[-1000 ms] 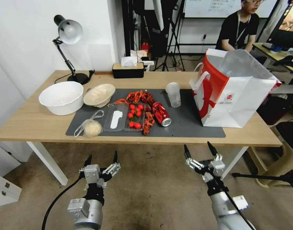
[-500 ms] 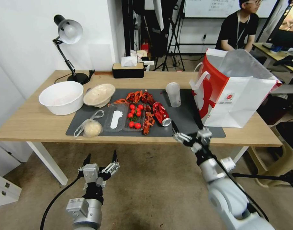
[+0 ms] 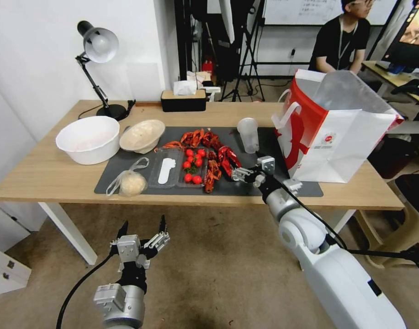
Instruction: Pick up the trash from the table and place it into the takeout bag.
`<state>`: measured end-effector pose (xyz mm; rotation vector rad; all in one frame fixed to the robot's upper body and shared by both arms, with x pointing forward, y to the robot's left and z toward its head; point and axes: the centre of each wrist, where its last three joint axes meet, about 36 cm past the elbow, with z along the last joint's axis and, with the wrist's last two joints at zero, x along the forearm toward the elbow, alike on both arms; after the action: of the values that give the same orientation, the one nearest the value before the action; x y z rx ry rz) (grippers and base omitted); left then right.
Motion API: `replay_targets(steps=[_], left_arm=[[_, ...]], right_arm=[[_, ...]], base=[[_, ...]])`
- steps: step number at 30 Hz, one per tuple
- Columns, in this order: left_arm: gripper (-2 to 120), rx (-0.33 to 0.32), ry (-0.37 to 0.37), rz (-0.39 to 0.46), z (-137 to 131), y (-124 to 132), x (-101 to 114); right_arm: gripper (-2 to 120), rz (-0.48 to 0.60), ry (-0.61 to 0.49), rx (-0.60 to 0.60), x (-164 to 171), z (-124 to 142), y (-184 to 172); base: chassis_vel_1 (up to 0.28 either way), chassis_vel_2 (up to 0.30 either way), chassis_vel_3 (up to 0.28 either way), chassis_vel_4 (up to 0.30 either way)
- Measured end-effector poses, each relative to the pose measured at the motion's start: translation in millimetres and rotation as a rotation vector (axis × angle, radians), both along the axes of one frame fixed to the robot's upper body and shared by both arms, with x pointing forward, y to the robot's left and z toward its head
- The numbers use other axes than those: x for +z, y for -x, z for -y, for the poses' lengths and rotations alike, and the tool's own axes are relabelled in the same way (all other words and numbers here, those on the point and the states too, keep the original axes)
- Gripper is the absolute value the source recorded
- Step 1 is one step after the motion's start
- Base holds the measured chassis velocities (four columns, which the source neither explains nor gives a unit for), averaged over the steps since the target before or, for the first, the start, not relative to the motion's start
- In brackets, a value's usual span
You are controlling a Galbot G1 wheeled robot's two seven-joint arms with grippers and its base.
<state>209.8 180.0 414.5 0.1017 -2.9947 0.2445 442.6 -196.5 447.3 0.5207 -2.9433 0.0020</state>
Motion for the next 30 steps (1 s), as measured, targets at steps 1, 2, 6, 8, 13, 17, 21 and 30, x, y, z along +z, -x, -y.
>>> replay_targets(steps=[1, 2, 6, 8, 13, 17, 21, 30], left_arm=[[100, 0.000, 0.000, -0.001, 0.1, -0.5, -0.8], [100, 0.001, -0.001, -0.001, 0.4, -0.9, -1.2], [100, 0.003, -0.005, -0.004, 1.2, -1.1, -2.4], [100, 0.003, -0.006, -0.006, 1.2, -0.8, -3.1], [100, 0.005, -0.009, -0.010, 0.3, 0.1, -3.7], [100, 0.006, -0.008, -0.009, 0.3, 0.0, -3.7], [100, 0.006, -0.020, -0.006, -0.1, 0.3, -5.2], [100, 0.008, -0.022, -0.007, -1.6, 3.0, -7.0]], right_arm=[[100, -0.024, 0.013, -0.004, 0.0, -0.8, -4.1], [100, -0.045, 0.021, -0.004, -0.2, -1.3, -7.4], [100, -0.103, 0.016, 0.009, -0.9, -2.6, -11.8], [100, -0.129, 0.013, 0.017, -1.6, -3.4, -12.3], [100, -0.161, 0.016, 0.029, -4.2, -6.1, -13.9], [100, -0.172, 0.018, 0.032, -7.3, -6.1, -15.4], [100, -0.180, 0.019, 0.046, -8.5, -6.7, -15.9], [88, -0.192, 0.012, 0.058, -12.8, -8.8, -19.1]], base=[[0.000, 0.000, 0.000, 0.000], [0.000, 0.000, 0.000, 0.000], [0.000, 0.000, 0.000, 0.000], [0.000, 0.000, 0.000, 0.000], [0.000, 0.000, 0.000, 0.000], [0.000, 0.000, 0.000, 0.000], [0.000, 0.000, 0.000, 0.000], [0.000, 0.000, 0.000, 0.000]])
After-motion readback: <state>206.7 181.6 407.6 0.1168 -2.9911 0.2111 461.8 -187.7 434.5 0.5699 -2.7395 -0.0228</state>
